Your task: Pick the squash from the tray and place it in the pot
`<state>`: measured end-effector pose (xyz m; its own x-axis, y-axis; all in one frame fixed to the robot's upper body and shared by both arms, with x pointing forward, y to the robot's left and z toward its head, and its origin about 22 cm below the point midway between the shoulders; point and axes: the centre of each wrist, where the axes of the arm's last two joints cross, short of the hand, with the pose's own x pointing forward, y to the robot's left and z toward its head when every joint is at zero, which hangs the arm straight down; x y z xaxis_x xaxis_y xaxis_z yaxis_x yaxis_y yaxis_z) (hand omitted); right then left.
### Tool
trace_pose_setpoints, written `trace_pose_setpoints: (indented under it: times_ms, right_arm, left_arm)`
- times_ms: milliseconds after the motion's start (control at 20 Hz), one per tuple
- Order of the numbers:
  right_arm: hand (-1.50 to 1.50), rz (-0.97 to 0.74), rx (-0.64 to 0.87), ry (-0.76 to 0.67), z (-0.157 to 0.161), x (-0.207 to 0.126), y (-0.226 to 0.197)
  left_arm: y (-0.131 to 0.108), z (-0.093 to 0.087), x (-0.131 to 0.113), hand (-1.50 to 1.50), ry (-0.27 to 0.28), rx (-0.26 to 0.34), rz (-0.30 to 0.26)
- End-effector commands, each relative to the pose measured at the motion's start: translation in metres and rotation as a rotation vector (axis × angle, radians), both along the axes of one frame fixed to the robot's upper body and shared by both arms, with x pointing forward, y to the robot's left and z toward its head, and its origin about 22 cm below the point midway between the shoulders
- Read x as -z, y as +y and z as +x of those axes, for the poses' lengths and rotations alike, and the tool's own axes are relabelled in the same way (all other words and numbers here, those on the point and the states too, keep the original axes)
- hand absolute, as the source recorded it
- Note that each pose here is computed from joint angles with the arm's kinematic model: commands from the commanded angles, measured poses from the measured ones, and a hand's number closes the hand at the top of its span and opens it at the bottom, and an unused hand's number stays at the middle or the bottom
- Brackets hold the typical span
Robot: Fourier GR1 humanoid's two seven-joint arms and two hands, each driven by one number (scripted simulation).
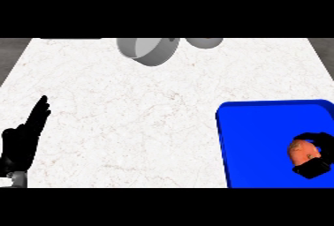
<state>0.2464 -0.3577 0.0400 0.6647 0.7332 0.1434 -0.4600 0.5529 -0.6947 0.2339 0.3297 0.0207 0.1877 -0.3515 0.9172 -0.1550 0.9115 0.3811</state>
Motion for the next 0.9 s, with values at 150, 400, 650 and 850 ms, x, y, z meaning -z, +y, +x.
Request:
trace_pose_setpoints:
  times_ms: [150,400,650,850]
  right_arm:
    - [1.50,-0.011,-0.071,-0.029,0.017,-0.008,0.014]
    - [1.50,0.002,-0.049,-0.030,0.004,0.005,-0.002]
    - [1.50,-0.238,-0.547,-0.214,0.037,-0.031,0.156]
    - [1.50,-0.436,-0.766,-0.260,0.045,-0.045,0.225]
  left_arm:
    - [0.003,-0.007,0.005,0.00,0.012,0.016,-0.010]
    - [-0.001,-0.002,0.000,0.00,0.017,0.012,0.006]
    - [-0.024,0.017,-0.010,0.00,-0.018,0.126,0.008]
    - [-0.041,0.023,-0.011,0.00,-0.037,0.220,0.000]
